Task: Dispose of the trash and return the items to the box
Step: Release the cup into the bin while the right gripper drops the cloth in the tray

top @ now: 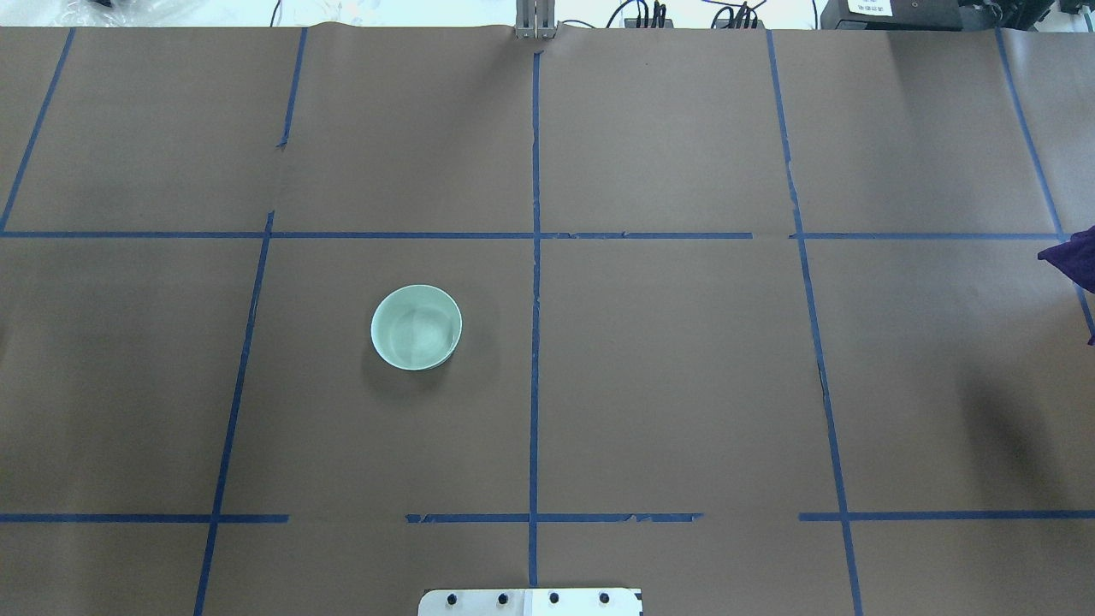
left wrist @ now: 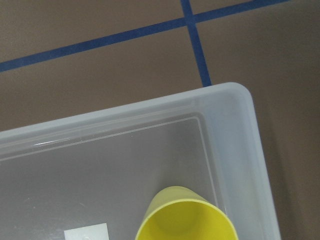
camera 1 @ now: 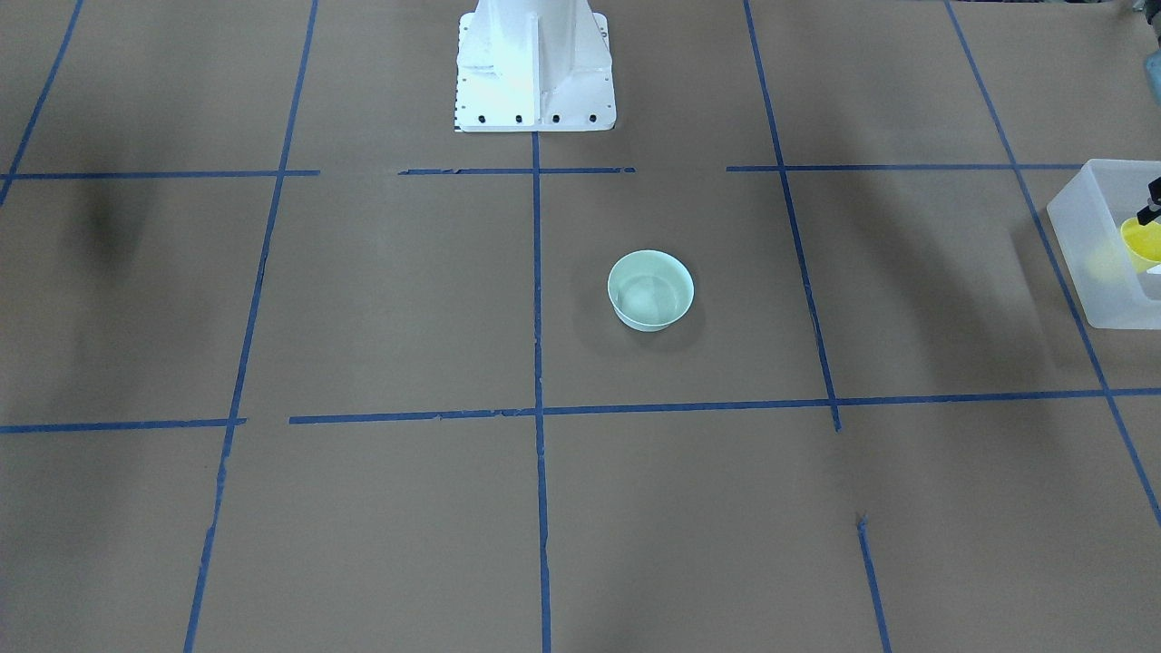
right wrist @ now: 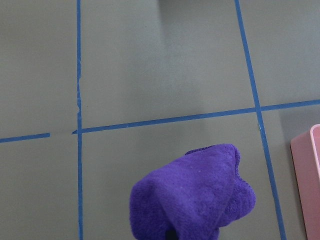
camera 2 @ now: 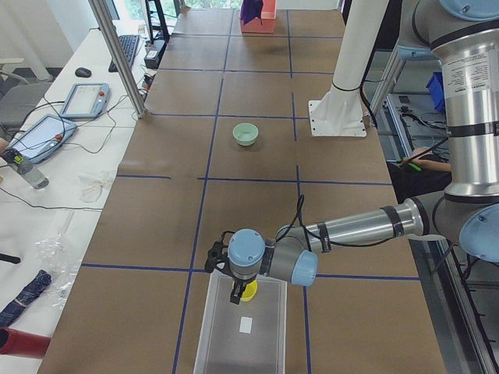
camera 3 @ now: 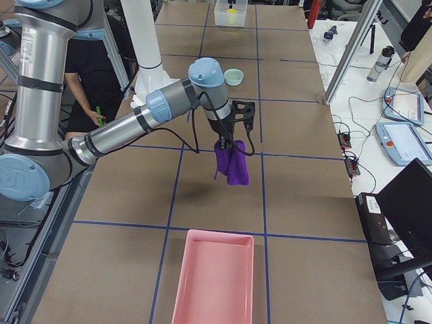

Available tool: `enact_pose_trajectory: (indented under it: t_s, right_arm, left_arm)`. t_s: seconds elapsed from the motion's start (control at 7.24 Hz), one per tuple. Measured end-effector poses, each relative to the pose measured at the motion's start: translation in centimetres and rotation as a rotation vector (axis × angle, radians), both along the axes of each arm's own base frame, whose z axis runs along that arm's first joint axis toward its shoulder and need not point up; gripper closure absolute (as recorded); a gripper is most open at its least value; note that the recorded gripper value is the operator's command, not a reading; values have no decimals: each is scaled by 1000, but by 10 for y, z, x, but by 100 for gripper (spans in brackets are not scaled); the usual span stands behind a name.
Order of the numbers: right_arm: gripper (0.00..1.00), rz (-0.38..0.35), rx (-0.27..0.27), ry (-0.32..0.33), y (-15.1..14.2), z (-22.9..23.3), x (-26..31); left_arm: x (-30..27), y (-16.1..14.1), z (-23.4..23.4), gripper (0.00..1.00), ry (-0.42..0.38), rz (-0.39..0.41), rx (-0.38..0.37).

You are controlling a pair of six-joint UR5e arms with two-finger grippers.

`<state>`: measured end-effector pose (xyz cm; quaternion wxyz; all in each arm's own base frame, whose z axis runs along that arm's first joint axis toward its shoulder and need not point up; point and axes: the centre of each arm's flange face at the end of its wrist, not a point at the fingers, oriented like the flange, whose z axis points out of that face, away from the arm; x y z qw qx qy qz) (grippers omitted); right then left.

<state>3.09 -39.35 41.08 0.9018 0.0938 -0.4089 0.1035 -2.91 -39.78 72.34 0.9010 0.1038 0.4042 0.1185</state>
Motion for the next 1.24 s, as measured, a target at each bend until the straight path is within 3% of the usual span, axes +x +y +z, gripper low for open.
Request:
enact_pose_trajectory:
  t_s: [0.41, 0.83, 1.1, 1.24]
  right_arm:
    - [100, -39, 34, 55, -5, 6, 25]
    - [100, -109, 87, 183, -16, 39, 81]
    - [100, -173, 108, 259, -23, 79, 115]
    - [100, -217, 112, 285, -27, 101, 125]
  left_arm:
    - [-37, 8, -56, 0, -2, -98, 57]
    - [-61, -48, -166, 0, -64, -244, -17]
    - [-50, -72, -215, 0, -13, -341, -20]
    - [-25, -78, -234, 0, 29, -351, -14]
